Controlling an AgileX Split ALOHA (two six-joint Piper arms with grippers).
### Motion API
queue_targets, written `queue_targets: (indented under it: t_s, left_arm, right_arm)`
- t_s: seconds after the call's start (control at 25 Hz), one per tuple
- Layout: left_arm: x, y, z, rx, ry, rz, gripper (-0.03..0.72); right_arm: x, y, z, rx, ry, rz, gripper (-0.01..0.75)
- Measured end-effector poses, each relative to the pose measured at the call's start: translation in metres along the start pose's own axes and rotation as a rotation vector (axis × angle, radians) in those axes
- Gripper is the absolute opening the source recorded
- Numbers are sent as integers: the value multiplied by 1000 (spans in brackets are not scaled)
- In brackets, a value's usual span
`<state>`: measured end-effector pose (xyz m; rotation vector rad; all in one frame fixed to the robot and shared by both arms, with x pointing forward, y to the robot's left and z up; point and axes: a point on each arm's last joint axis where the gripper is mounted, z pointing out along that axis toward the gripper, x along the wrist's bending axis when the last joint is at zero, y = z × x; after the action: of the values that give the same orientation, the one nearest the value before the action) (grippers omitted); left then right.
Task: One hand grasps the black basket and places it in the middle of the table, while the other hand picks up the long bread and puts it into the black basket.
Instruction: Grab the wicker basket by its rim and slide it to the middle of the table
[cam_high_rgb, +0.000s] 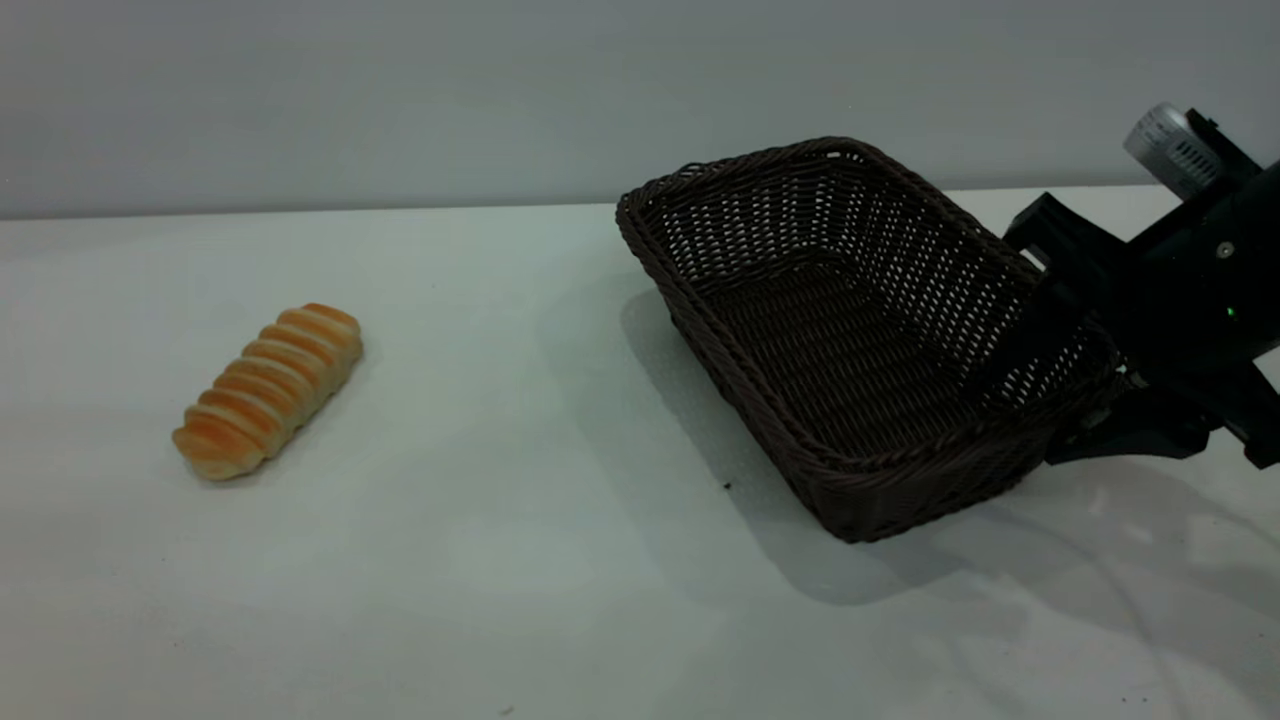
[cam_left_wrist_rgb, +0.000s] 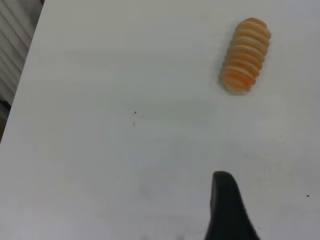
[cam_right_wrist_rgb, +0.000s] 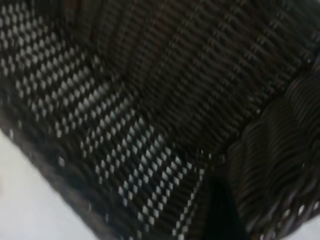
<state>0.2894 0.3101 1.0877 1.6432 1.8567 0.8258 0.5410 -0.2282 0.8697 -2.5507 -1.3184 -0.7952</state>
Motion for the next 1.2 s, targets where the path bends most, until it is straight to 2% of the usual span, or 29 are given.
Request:
queue_targets:
  t_s: [0.2, 0.36, 0.44, 0.68, 0.8, 1.0, 1.2]
  left_arm:
    - [0, 0, 0, 2, 0, 0, 473]
    - [0, 0, 0, 2, 1, 0, 473]
    - [0, -1, 0, 7, 1, 0, 473]
    - [0, -1, 0, 13, 2, 0, 473]
    - [0, -1, 0, 13, 2, 0, 473]
    - [0, -1, 0, 13, 2, 0, 473]
    - [0, -1, 0, 13, 2, 0, 473]
  right_arm:
    - [-6, 7, 18, -13, -31, 44, 495]
    - [-2, 17, 35, -11, -26, 45, 427]
    - [-2, 20, 40, -11, -26, 52, 366]
    - [0, 22, 42, -17, -21, 83, 94]
    - [1, 19, 41, 13, -15, 16, 92]
    - [11, 22, 23, -18, -14, -144, 92]
    - [45, 34, 7, 21, 76, -308, 92]
